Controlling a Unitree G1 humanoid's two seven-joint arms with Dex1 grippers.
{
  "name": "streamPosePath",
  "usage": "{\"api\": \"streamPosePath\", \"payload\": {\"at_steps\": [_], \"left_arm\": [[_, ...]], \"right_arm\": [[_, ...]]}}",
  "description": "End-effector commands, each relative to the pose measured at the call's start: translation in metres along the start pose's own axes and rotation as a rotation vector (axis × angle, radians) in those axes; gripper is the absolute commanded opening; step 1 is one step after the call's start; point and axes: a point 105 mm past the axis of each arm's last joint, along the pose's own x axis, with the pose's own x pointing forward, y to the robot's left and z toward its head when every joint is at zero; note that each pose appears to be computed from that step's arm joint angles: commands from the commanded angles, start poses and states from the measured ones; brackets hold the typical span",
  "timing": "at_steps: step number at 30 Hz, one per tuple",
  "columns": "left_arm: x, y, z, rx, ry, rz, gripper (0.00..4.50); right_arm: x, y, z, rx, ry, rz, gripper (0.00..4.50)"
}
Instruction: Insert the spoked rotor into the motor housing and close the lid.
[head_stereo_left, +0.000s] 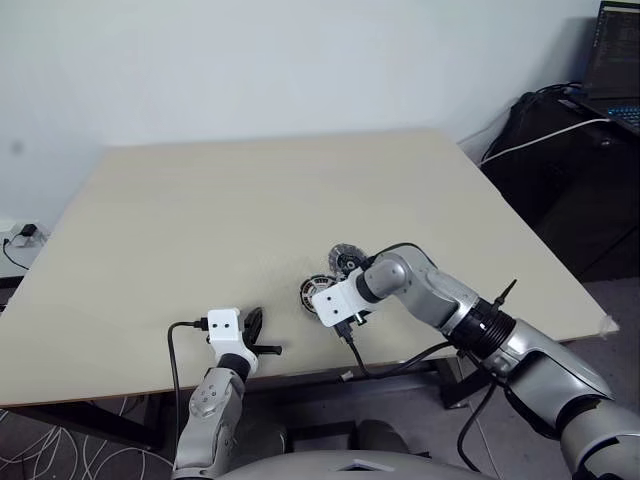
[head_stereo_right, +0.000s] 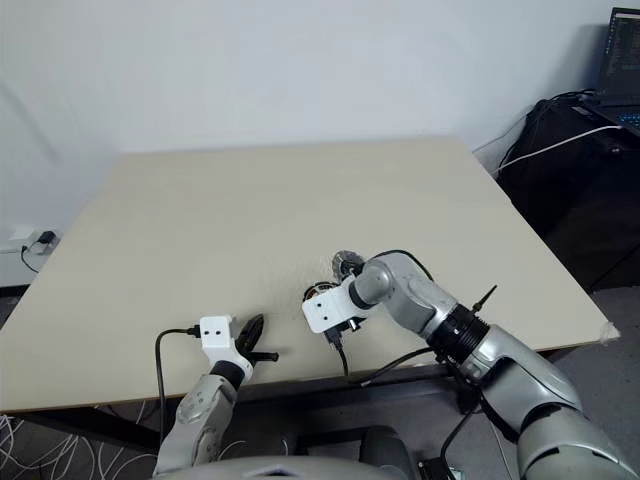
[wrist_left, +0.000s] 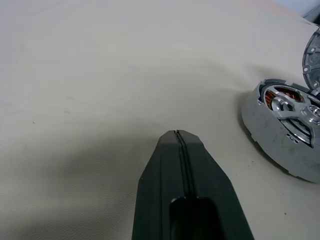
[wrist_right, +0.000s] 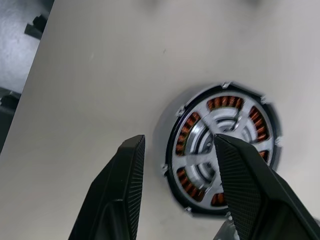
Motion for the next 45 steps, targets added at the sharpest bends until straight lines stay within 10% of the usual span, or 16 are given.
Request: {"api": "streamPosePath", "payload": {"at_steps": [1,28,35,45], "left_arm": [[0.002,-0.005,0.013,0.000,-0.052,-0.010,0.00],[0.001,-0.004,0.014,-0.005,-0.062,0.004,0.00],[0.001,-0.005,0.014,-0.009,-0.064,0.005,0.00],[0.002,-0.004,0.015,-0.011,-0.066,0.008,0.00]], "right_arm": [[-0.006,-0.008,-0.001,-0.017,0.006,-0.031,2.37],[0.007,0.000,-0.004,0.010,0.034,0.040,2.37],[0.007,-0.001,-0.007,0.019,0.048,0.033,0.19],[0.008,-0.004,-0.011,0.052,0.062,0.005,0.11]]}}
